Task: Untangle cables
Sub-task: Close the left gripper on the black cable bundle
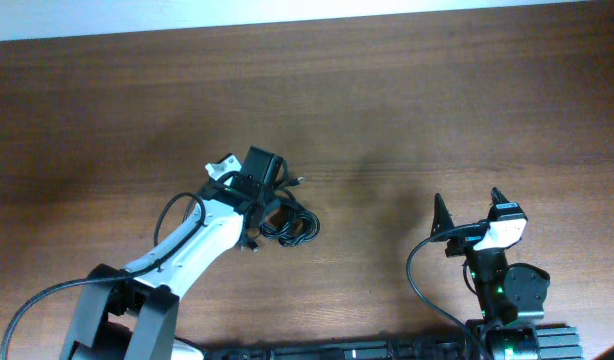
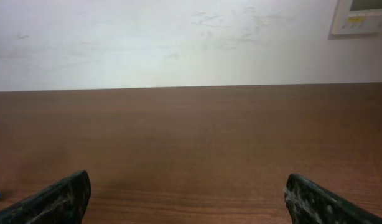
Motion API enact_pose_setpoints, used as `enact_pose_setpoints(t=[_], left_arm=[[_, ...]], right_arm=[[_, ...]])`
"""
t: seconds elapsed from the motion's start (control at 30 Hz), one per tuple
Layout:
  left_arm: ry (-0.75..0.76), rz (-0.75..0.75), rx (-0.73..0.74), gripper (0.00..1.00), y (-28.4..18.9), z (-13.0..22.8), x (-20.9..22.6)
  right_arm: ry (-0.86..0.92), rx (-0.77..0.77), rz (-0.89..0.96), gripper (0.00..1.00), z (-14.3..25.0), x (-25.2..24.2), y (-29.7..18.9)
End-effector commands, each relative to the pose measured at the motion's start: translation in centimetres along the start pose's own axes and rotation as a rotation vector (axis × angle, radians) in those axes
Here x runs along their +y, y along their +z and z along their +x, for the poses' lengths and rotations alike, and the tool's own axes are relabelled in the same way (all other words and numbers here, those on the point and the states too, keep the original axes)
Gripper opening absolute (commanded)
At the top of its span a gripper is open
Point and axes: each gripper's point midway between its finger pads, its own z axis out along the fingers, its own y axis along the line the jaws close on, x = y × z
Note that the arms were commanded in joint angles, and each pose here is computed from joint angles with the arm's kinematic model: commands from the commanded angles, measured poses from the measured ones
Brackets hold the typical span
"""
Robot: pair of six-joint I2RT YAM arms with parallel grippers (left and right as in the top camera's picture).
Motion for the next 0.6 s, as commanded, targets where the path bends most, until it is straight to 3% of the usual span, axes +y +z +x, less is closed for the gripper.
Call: enact_pose_setpoints(t=[0.0, 0.33, 0.47, 0.57], left_arm=[[0.039, -0.018, 0.108, 0.51, 0.2, 2.3, 0.7], [0.036, 0.054, 0.317, 0.58, -0.7, 6.0, -0.1], [0.035, 0.057, 0.336, 0.46, -0.8, 6.4, -0.1], [0.037, 0.040, 0.311, 0.45, -0.6, 6.0, 0.2]], right_arm=[[0.009, 0.004, 0.018, 0.99, 0.2, -0.4, 0.0], [0.009, 0.004, 0.018, 0.99, 0.2, -0.4, 0.0], [0.009, 0.004, 0.018, 0.99, 0.2, -0.4, 0.0], [0.009, 0.004, 0.018, 0.99, 0.2, -0.4, 0.0]])
